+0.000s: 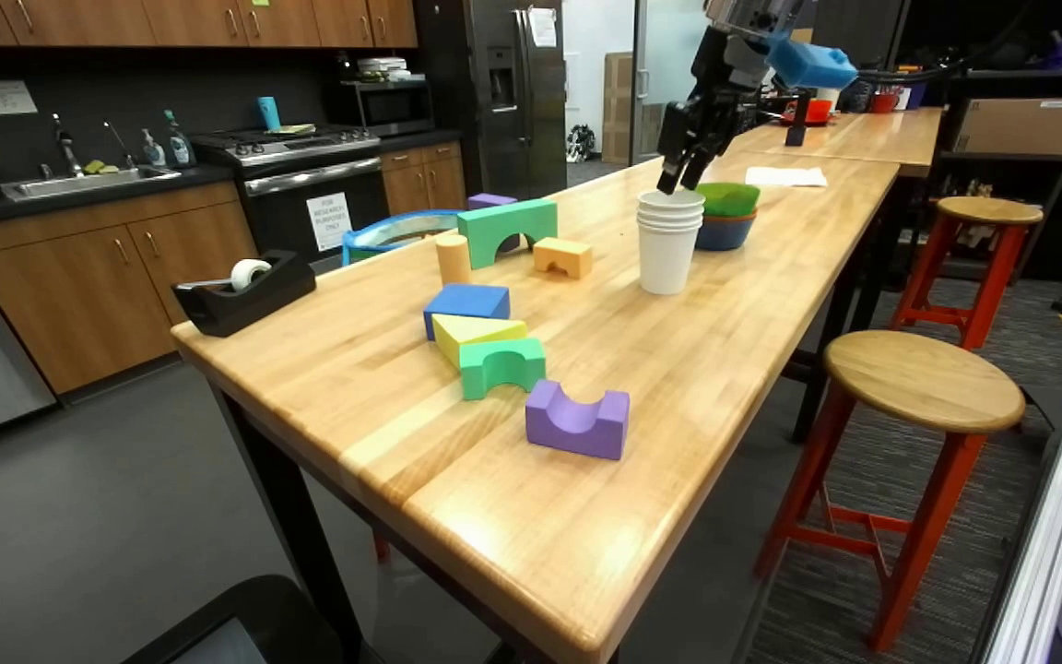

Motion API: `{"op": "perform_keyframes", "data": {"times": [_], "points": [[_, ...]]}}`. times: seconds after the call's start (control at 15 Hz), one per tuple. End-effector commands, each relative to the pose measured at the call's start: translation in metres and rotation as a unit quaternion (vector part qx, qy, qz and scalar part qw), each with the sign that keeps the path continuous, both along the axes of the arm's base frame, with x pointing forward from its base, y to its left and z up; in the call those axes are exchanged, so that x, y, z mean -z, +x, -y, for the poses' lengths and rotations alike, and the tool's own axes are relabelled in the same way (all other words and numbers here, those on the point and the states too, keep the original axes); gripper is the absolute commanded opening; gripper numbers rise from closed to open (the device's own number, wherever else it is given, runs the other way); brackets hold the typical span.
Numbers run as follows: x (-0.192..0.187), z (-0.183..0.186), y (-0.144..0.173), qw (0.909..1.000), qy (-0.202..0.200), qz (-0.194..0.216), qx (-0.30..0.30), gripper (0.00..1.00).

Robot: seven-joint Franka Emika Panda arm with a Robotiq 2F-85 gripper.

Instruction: Put the middle cup and the first left cup in the right cup, respectively

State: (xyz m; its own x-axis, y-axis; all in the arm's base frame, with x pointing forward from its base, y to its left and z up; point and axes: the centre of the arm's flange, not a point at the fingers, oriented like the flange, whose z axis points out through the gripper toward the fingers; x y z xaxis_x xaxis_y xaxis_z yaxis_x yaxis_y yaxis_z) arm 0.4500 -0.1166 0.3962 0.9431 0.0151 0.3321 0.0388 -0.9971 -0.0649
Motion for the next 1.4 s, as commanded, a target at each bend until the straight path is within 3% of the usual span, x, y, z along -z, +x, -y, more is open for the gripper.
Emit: {"op": "perform_keyframes", "data": {"times": [0.0, 0.13, 0.47, 0.8, 1.33], "points": [[-0.009, -0.01, -0.005, 0.9991, 0.02, 0.016, -0.034, 0.86], [-0.016, -0.028, -0.016, 0.9969, 0.023, 0.028, -0.07, 1.0], [-0.03, -0.084, -0.048, 0.9863, -0.012, 0.051, -0.157, 1.0], [-0.023, -0.136, -0.079, 0.9677, -0.037, 0.048, -0.245, 1.0], [-0.018, -0.159, -0.103, 0.9519, -0.05, 0.065, -0.295, 1.0]]}}
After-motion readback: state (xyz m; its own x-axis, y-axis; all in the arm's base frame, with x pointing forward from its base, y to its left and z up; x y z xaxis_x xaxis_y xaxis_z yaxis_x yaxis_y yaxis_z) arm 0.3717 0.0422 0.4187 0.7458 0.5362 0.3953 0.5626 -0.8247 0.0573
